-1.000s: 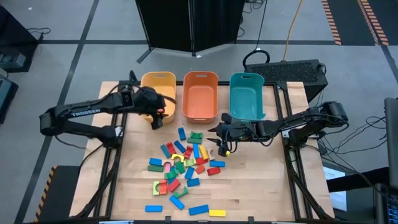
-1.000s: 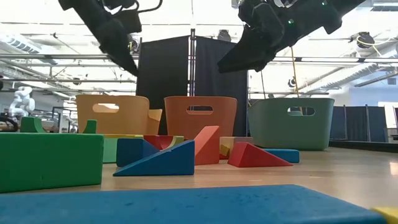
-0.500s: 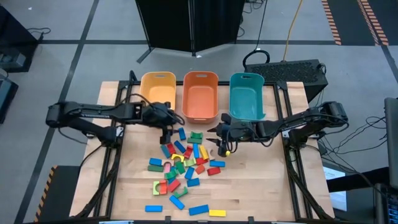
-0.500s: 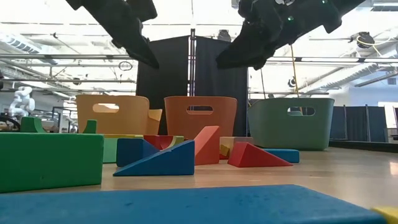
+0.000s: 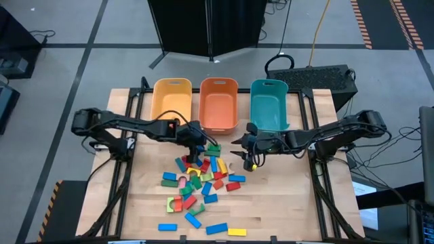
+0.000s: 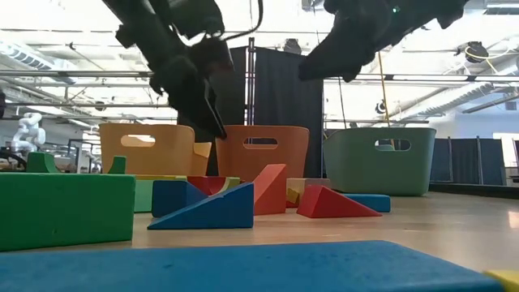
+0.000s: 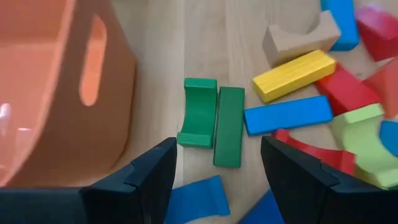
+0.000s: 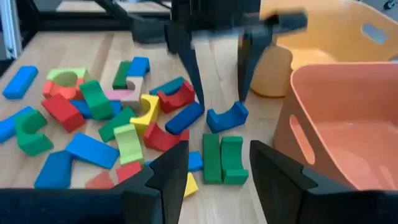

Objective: Sort blocks by size
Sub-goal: Put the green arch block into the yellow bin

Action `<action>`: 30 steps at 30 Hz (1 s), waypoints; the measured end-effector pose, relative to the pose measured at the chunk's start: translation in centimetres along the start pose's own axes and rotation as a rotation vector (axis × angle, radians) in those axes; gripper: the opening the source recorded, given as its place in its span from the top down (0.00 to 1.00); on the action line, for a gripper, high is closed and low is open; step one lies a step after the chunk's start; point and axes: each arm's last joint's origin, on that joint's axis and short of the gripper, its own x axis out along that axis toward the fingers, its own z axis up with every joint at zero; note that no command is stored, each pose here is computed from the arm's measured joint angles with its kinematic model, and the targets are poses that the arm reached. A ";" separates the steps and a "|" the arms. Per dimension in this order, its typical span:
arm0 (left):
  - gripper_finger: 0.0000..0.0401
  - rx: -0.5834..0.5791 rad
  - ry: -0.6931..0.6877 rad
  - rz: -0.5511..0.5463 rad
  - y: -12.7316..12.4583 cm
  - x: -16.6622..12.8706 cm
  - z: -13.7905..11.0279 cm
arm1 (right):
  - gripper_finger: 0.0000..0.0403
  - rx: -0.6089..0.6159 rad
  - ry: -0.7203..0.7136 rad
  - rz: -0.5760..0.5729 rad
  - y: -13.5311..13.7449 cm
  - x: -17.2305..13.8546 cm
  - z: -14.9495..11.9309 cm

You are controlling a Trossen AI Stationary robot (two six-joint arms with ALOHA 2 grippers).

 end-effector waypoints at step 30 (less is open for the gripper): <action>0.41 -0.004 0.058 -0.022 2.2 6.2 -1.8 | 0.60 0.002 0.247 -0.062 -0.3 -0.6 -2.4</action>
